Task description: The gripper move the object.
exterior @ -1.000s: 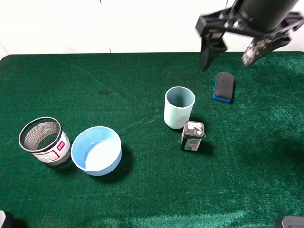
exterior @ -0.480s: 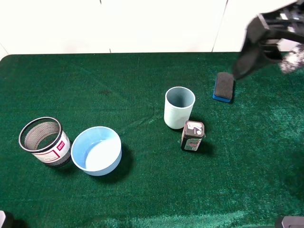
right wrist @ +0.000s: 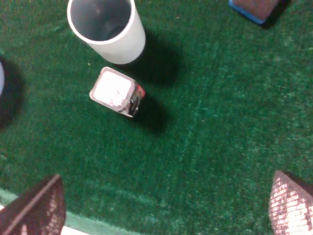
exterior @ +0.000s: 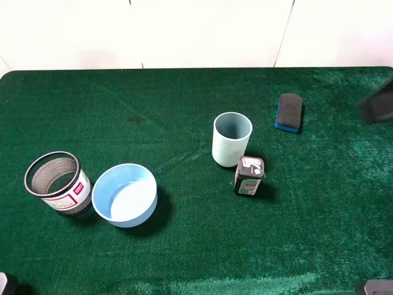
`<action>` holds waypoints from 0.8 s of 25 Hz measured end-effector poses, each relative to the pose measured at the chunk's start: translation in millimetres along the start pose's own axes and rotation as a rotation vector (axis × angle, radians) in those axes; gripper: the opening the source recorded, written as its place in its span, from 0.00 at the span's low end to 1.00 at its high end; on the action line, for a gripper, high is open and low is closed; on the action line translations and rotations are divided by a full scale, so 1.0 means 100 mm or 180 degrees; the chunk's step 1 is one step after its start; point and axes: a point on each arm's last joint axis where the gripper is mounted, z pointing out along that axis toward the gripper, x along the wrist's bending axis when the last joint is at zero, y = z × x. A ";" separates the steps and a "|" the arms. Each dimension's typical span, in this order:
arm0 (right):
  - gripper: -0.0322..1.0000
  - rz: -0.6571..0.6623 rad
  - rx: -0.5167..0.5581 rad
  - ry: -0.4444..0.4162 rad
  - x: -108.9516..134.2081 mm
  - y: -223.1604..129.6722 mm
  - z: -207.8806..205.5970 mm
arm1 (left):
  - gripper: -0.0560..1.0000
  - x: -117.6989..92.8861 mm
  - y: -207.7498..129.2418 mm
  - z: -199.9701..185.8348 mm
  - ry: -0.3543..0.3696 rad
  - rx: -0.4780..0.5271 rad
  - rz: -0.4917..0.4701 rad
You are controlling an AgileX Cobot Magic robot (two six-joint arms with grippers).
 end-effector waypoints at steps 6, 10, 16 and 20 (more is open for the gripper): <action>0.63 0.0093 -0.0219 -0.0065 -0.13 -0.34 -0.10 | 0.99 0.00 0.00 0.00 0.0000 0.0000 0.0000; 0.63 0.0394 -0.0371 -0.0275 -0.26 -0.57 -0.11 | 0.99 0.00 0.00 0.00 0.0000 0.0000 0.0000; 0.63 0.0861 -0.0785 -0.0628 -0.37 -0.94 -0.19 | 0.99 0.00 0.00 0.00 0.0000 0.0000 0.0000; 0.63 0.0958 -0.1077 -0.0827 -0.37 -1.17 -0.21 | 0.99 0.00 0.00 0.00 0.0000 0.0000 0.0000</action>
